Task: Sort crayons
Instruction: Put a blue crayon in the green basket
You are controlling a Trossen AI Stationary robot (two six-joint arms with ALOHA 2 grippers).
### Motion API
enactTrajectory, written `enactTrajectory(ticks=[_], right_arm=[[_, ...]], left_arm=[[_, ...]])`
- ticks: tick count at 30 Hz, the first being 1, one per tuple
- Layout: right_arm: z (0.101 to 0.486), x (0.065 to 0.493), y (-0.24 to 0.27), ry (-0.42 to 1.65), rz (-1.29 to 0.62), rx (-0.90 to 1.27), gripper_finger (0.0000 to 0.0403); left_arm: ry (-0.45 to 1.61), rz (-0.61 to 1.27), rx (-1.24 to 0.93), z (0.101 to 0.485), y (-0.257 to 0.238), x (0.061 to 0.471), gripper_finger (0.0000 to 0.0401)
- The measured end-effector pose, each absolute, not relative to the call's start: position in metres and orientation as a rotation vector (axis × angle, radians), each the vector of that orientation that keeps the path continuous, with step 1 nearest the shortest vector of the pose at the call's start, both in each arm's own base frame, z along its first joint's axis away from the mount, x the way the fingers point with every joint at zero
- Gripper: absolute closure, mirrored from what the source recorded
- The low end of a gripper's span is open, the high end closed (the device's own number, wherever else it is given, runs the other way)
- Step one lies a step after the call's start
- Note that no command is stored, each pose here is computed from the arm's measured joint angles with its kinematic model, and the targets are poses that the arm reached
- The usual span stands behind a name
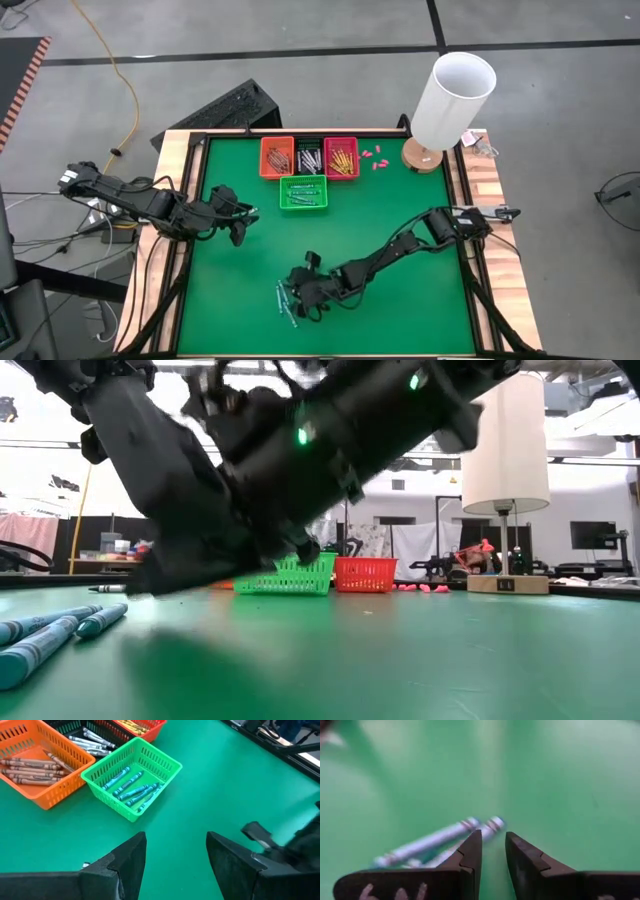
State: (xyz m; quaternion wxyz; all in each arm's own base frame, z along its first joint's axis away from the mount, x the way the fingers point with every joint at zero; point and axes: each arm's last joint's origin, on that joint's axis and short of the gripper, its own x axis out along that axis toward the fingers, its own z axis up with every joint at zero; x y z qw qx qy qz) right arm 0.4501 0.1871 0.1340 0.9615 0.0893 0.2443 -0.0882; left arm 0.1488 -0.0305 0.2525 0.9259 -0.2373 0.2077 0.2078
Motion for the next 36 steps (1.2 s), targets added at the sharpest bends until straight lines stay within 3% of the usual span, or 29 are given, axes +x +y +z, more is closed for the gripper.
enactTrajectory(ticks=[7,16,36], right_arm=[[0.151,0.453,0.203,0.326,-0.082,0.075,0.0301],[0.152,0.467,0.176,0.347,0.086,0.109,0.0301],[0.131,0.456,0.173,0.577,-0.03,0.171,0.0301]], left_arm=[[0.43,0.42,-0.494,0.252,-0.031,0.149,0.0204],[0.43,0.419,-0.495,0.252,-0.031,0.149,0.0204],[0.434,0.416,-0.456,0.252,-0.031,0.149,0.0204]])
